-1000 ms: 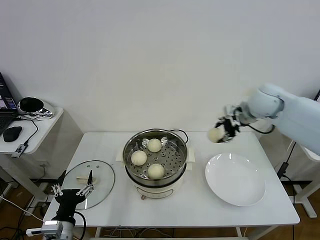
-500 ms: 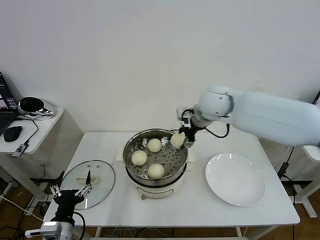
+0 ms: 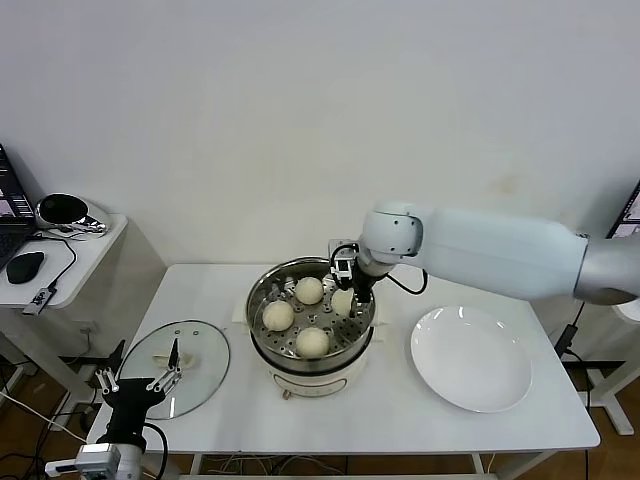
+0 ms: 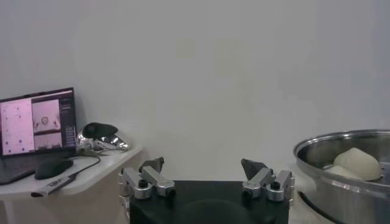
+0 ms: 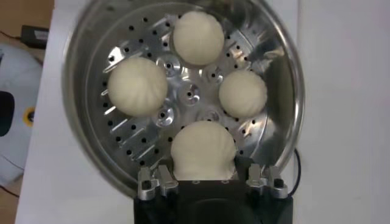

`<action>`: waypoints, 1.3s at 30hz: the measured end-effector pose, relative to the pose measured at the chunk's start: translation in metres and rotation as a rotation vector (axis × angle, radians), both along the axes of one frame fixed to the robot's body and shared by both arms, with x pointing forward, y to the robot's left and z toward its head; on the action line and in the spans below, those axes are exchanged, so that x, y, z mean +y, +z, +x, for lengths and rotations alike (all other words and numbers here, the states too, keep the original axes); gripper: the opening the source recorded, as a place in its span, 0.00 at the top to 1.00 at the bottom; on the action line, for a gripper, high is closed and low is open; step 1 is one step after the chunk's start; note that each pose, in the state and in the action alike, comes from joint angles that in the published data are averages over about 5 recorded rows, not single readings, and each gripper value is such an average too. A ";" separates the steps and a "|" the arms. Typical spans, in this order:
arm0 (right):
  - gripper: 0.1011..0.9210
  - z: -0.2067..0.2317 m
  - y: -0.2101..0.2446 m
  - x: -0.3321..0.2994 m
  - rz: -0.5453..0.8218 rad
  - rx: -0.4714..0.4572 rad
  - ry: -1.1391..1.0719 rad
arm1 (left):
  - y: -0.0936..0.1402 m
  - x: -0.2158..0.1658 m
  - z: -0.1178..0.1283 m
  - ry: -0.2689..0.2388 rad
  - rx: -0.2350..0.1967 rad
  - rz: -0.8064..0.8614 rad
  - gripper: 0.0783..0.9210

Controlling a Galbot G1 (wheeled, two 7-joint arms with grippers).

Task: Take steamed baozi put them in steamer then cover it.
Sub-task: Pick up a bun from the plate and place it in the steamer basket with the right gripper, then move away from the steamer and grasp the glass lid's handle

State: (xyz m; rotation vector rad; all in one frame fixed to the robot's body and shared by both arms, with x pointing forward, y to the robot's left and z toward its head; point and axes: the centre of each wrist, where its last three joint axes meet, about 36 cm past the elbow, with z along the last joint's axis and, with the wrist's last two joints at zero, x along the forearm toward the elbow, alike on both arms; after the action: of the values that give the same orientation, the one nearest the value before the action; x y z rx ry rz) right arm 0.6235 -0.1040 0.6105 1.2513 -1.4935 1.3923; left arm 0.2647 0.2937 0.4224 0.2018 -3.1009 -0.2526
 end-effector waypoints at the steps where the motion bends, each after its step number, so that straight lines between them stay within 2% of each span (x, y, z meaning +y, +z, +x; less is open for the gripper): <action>1: 0.37 0.001 -0.002 0.000 -0.002 0.001 -0.004 | 0.000 0.000 0.000 0.000 0.000 0.000 0.12; 15: 0.37 0.006 -0.029 0.010 -0.009 0.017 -0.020 | -0.002 -0.001 0.001 -0.002 0.001 -0.001 0.12; 18: 0.33 0.006 -0.033 0.011 -0.009 0.018 -0.021 | -0.001 -0.001 0.001 -0.002 0.000 0.000 0.12; 22: 0.20 0.006 -0.032 0.010 -0.003 0.016 -0.024 | -0.001 -0.001 0.001 -0.002 -0.002 0.000 0.12; 26: 0.13 0.006 -0.022 0.007 0.014 0.010 -0.026 | -0.001 -0.001 0.000 -0.003 -0.002 0.001 0.12; 34: 0.12 -0.001 0.016 -0.016 0.084 -0.019 -0.034 | 0.001 -0.002 0.001 -0.006 -0.005 0.000 0.12; 39: 0.12 -0.016 0.029 -0.046 0.182 -0.062 -0.039 | 0.000 -0.003 0.001 -0.009 -0.003 -0.003 0.12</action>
State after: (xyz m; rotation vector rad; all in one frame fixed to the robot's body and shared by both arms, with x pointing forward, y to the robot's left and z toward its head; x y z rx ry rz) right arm 0.6073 -0.1498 0.6390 1.2914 -1.7094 1.3035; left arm 0.2658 0.2912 0.4221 0.1890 -3.1052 -0.2485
